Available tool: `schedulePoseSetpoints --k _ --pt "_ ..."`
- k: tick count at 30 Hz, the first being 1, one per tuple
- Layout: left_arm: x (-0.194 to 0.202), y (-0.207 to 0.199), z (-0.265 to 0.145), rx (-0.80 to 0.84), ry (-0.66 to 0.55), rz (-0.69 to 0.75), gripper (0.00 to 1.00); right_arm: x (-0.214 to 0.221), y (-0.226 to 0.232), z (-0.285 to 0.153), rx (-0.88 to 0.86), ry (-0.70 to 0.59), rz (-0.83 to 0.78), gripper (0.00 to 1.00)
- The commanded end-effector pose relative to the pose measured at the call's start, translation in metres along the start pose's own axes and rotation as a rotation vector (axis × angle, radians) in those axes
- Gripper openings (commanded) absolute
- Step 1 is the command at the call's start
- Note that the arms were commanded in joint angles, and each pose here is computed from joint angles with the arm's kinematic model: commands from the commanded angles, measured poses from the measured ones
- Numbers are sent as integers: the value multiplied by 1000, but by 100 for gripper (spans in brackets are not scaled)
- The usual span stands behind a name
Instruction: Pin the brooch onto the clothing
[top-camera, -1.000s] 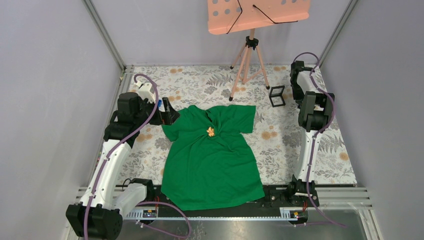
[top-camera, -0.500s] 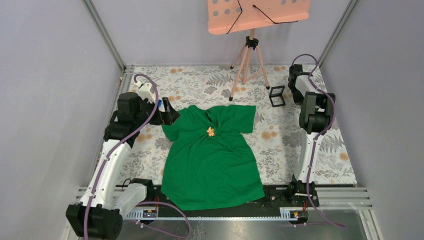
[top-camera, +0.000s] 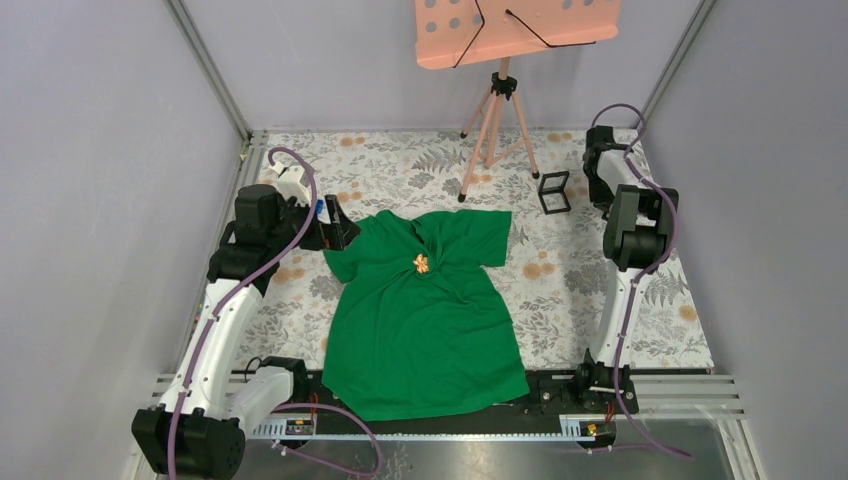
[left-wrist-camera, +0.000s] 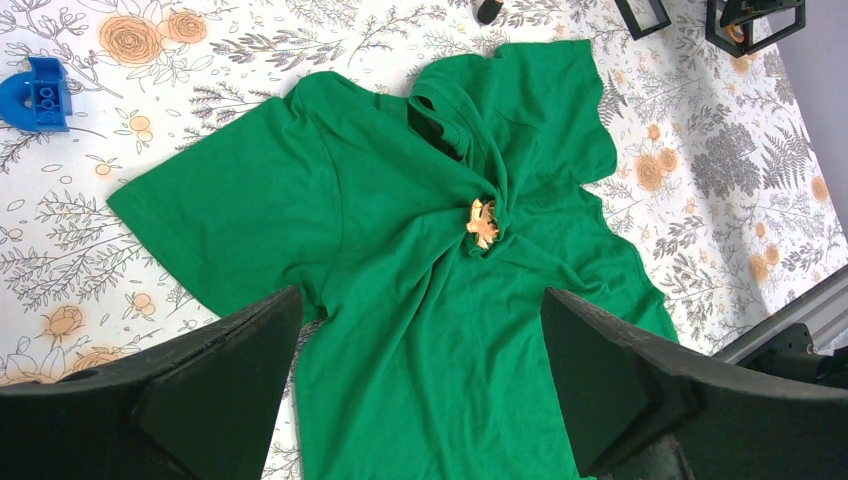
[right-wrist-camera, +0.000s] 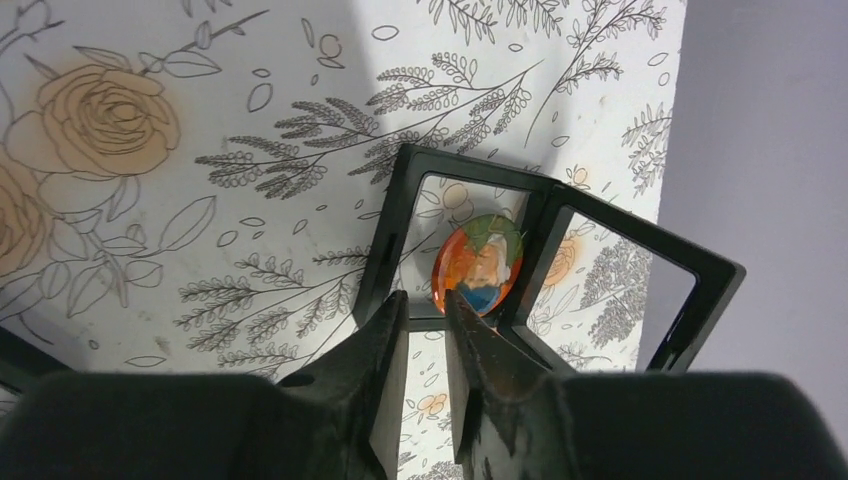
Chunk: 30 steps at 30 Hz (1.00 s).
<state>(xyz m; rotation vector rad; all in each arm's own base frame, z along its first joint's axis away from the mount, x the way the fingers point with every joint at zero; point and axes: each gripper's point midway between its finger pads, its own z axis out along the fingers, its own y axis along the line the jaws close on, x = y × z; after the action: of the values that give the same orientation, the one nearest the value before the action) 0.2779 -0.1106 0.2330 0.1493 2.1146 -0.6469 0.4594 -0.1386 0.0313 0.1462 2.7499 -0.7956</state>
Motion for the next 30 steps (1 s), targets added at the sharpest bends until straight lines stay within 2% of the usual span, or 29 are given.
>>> schedulePoseSetpoints --k 1,4,9,19,30 --pt "-7 -5 0 30 -34 13 99 -14 -19 -17 -88 -30 127 30" --pt "-7 -6 0 32 -34 13 99 -12 -22 -13 -91 -11 137 38" --pt "-6 -6 0 34 -31 12 99 -6 -29 -4 -72 29 148 45" --pt "-6 -5 1 35 -28 12 99 0 -20 9 -165 126 142 50" --pt "-6 -6 1 36 -29 13 99 18 -17 17 -167 207 114 56"
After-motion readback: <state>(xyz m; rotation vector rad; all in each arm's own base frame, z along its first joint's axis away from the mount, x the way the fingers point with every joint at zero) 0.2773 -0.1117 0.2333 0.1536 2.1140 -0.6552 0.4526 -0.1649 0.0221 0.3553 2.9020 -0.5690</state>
